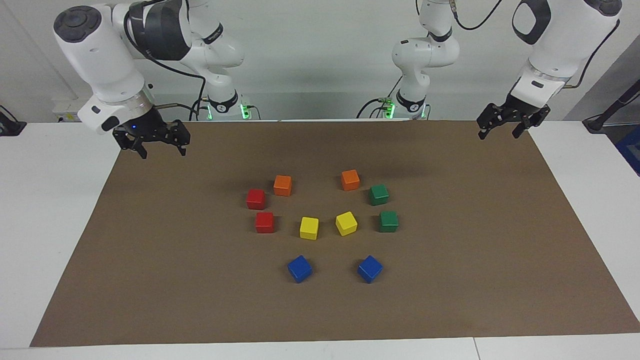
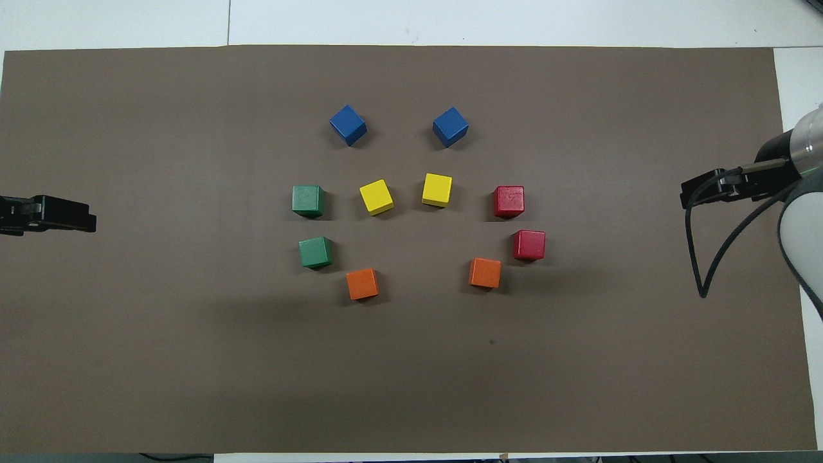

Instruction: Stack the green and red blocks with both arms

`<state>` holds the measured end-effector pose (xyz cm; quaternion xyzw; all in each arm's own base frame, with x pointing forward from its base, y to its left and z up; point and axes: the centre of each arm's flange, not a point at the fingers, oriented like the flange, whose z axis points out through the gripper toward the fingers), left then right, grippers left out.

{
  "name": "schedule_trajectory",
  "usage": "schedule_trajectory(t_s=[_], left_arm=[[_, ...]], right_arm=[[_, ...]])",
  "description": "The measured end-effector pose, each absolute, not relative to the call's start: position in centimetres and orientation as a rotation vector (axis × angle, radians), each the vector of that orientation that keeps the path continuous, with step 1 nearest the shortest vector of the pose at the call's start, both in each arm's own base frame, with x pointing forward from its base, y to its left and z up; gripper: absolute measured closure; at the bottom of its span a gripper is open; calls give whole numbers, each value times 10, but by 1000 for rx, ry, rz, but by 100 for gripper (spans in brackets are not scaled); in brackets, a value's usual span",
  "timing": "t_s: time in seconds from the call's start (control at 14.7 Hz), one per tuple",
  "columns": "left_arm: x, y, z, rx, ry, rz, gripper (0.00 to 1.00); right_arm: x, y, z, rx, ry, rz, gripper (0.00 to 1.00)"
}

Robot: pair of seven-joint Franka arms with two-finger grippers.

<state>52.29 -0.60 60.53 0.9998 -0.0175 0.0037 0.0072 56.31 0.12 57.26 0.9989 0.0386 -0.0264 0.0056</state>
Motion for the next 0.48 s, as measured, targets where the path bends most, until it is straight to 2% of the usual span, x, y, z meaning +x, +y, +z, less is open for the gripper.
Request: schedule_trajectory(t_s=[0.48], left_arm=[[520, -8, 610, 3127, -61, 25, 0]], right_arm=[[563, 3, 571, 3127, 125, -87, 0]])
